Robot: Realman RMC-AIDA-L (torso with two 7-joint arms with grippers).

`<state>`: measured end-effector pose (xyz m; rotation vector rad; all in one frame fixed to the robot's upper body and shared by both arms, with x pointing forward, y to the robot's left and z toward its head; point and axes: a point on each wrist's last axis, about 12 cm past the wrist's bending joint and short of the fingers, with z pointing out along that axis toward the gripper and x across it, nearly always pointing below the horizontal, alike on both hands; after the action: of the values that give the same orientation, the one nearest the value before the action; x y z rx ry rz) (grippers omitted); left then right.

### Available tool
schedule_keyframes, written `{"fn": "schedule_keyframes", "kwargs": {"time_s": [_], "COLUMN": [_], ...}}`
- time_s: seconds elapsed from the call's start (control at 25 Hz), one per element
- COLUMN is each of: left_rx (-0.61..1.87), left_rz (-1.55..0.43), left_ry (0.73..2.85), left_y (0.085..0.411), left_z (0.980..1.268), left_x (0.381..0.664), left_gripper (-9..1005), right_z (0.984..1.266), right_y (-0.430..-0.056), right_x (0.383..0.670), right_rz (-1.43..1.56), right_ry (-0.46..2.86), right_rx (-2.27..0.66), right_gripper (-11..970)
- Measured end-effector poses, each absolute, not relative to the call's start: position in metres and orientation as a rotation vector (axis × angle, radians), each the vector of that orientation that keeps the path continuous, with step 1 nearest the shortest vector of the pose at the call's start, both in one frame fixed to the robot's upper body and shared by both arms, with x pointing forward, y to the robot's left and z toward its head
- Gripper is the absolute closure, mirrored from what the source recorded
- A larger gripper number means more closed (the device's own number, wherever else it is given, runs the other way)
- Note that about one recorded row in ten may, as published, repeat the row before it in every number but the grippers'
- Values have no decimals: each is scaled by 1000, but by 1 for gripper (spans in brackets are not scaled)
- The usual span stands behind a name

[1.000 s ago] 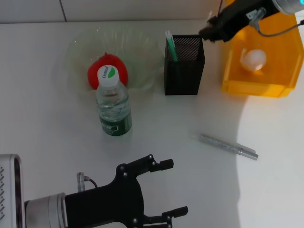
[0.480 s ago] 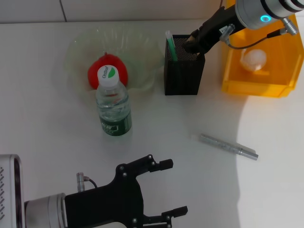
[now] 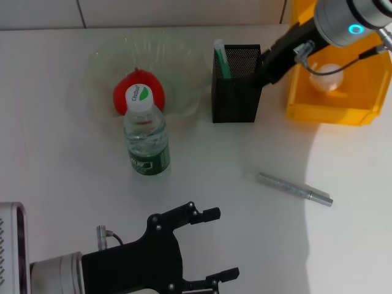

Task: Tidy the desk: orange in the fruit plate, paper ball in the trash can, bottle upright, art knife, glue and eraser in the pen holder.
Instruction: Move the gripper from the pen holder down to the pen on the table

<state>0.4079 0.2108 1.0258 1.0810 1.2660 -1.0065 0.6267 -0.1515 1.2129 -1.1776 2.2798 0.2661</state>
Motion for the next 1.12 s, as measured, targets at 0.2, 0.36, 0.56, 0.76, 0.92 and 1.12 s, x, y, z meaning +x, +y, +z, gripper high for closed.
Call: {"fn": "schedule_keyframes", "kwargs": {"time_s": [0.2,0.36,0.56,0.76,0.92,1.12], "left_rx": [1061,1059,1059,1060,1060,1061], "left_rz": [-999,-1002,-1003,-1003,-1003,-1003], "left_ry": [1289,1295,1294,1294,1294,1292], "left_y": [216,216,215,215,215,215], "left_z": [1024,1023,1023,1023,1023,1023], "left_x": [408,408,409,409,409,410], "left_gripper": [183,183,183,184,184,183], "right_z": [1221,1207,1181,1162,1158,1150], "right_y": [-167,-169,-164,-158,-155,-153], "right_x": [597,585,581,583,583,583], "right_rz": [246,235,218,204,211,215], "right_ry": [2466,2509,2535,2558,2556,2563], "right_rx": [-1287,-1428,-1522,-1554,-1557,-1550], "right_gripper": [298,299,300,301,302,307]}}
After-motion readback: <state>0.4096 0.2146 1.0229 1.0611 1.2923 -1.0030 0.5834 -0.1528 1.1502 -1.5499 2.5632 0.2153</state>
